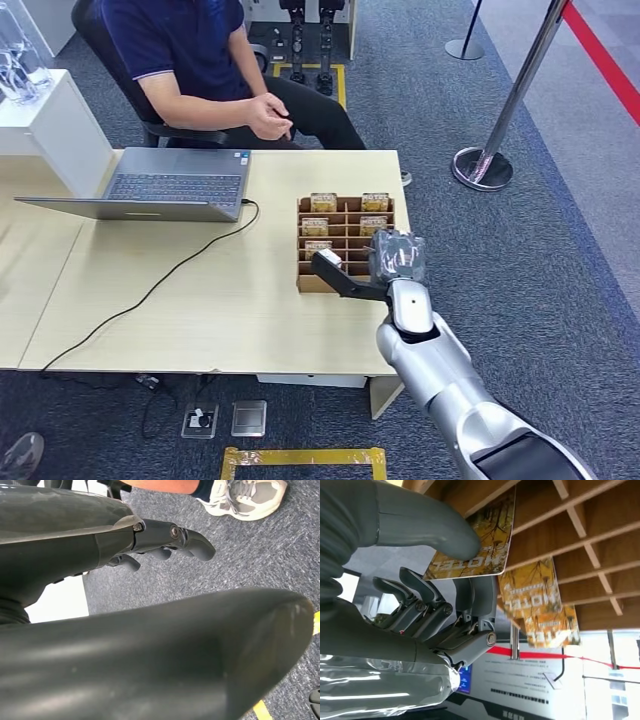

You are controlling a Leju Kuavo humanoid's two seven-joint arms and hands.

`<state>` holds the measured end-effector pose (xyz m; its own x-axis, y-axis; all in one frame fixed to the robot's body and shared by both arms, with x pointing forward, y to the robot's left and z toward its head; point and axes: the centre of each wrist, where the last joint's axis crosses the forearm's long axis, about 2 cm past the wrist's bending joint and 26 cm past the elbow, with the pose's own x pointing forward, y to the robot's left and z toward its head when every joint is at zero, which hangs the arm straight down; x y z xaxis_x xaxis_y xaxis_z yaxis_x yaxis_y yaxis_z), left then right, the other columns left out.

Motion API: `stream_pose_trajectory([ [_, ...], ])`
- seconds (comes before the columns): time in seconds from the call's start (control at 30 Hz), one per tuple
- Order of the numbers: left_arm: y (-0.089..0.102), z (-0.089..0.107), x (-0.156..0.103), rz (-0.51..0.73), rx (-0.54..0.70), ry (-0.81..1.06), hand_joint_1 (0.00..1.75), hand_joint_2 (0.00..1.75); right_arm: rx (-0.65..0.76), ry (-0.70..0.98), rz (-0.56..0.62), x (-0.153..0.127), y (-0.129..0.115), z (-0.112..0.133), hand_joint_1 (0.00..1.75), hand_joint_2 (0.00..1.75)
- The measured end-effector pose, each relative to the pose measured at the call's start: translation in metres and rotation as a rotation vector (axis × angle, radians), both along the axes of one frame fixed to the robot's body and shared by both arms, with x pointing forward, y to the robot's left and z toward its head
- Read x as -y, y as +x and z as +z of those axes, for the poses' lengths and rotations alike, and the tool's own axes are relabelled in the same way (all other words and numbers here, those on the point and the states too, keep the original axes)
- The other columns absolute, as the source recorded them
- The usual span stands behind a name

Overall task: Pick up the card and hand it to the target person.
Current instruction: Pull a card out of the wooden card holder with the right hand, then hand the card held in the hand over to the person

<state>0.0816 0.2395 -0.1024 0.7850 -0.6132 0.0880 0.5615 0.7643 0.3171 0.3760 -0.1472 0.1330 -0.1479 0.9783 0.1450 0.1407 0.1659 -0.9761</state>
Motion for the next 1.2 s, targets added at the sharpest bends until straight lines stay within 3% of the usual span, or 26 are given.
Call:
stream_pose_trajectory([
  [0.13, -0.001, 0.000, 0.000, 0.000, -0.001, 0.000, 0.00, 0.00, 0.093, 0.029, 0.035, 0.001, 0.008, 0.027, 1.75, 1.75],
  [0.47, 0.004, 0.001, -0.001, -0.019, 0.007, 0.001, 0.00, 0.00, 0.434, 0.251, 0.263, -0.006, 0.032, 0.200, 1.75, 1.75],
  [0.6, 0.011, 0.002, -0.001, -0.027, 0.027, -0.004, 0.00, 0.00, 0.491, 0.326, 0.339, -0.019, 0.031, 0.239, 1.75, 1.75],
  [0.73, 0.019, 0.004, -0.001, -0.044, 0.038, -0.005, 0.00, 0.00, 0.491, 0.395, 0.379, -0.036, 0.036, 0.241, 1.75, 1.75],
  [1.1, 0.025, 0.005, -0.001, -0.043, 0.045, 0.001, 0.00, 0.00, 0.237, 0.382, 0.384, -0.080, 0.049, 0.172, 1.72, 1.75],
  [1.13, 0.025, 0.005, 0.000, -0.043, 0.043, 0.002, 0.00, 0.00, 0.222, 0.375, 0.382, -0.083, 0.048, 0.168, 1.58, 1.75],
  [1.2, 0.023, 0.005, 0.000, -0.045, 0.037, 0.003, 0.00, 0.00, 0.196, 0.364, 0.375, -0.087, 0.047, 0.161, 0.70, 1.75],
])
